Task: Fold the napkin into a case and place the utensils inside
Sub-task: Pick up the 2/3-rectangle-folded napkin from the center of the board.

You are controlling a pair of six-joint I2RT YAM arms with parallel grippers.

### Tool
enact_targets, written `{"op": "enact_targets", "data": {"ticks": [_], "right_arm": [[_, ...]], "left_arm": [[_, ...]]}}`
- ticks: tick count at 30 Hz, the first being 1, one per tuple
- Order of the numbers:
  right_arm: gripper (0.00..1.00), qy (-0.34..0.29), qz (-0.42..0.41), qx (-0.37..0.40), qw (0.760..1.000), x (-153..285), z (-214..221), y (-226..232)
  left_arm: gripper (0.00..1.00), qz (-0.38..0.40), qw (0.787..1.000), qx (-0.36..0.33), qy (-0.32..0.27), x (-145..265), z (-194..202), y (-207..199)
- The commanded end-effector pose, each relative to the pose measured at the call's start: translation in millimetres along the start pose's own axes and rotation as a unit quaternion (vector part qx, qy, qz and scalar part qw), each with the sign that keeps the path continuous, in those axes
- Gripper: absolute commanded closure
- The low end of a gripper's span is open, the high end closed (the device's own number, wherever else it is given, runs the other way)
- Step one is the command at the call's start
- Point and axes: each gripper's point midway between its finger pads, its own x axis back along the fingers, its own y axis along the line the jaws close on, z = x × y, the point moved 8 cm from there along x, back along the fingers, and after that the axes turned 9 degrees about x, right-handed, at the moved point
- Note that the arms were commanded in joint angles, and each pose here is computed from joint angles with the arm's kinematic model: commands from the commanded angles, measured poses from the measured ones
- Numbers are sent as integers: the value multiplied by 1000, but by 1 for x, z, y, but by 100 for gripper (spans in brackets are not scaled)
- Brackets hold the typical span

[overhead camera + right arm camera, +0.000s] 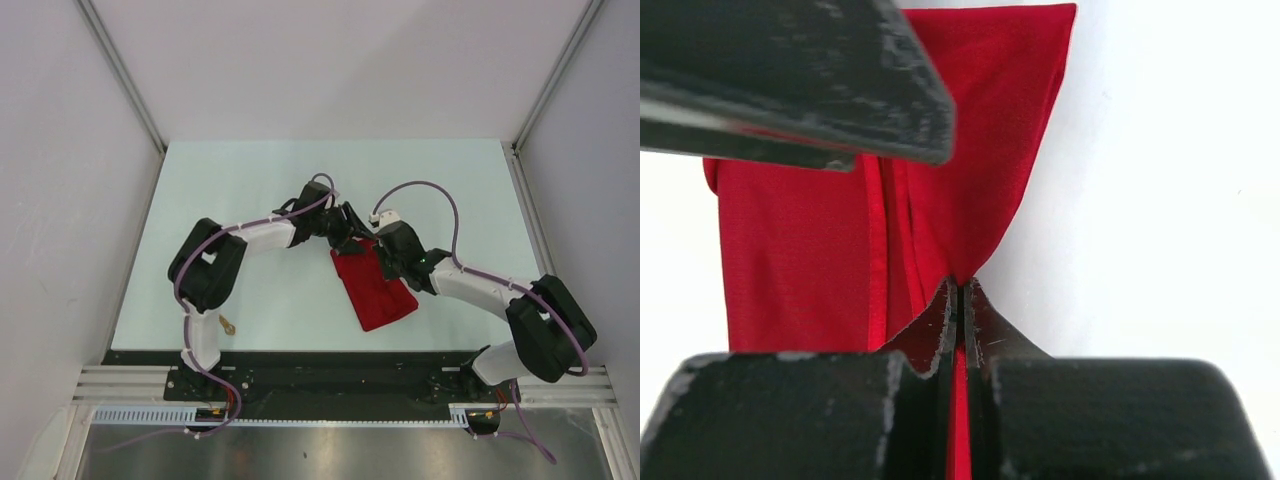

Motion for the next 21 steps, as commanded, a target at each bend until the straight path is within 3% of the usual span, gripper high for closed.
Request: {"op": "enact_targets", "data": {"ticks": [1, 21], "right_arm": [[100, -61, 2, 3, 998, 9, -23, -4], [100, -75, -6, 27, 997, 4, -21, -12]], "left_arm": [[43, -8, 1000, 14, 6, -3, 0, -11], [38, -112, 993, -9, -45, -26, 9, -15]]}}
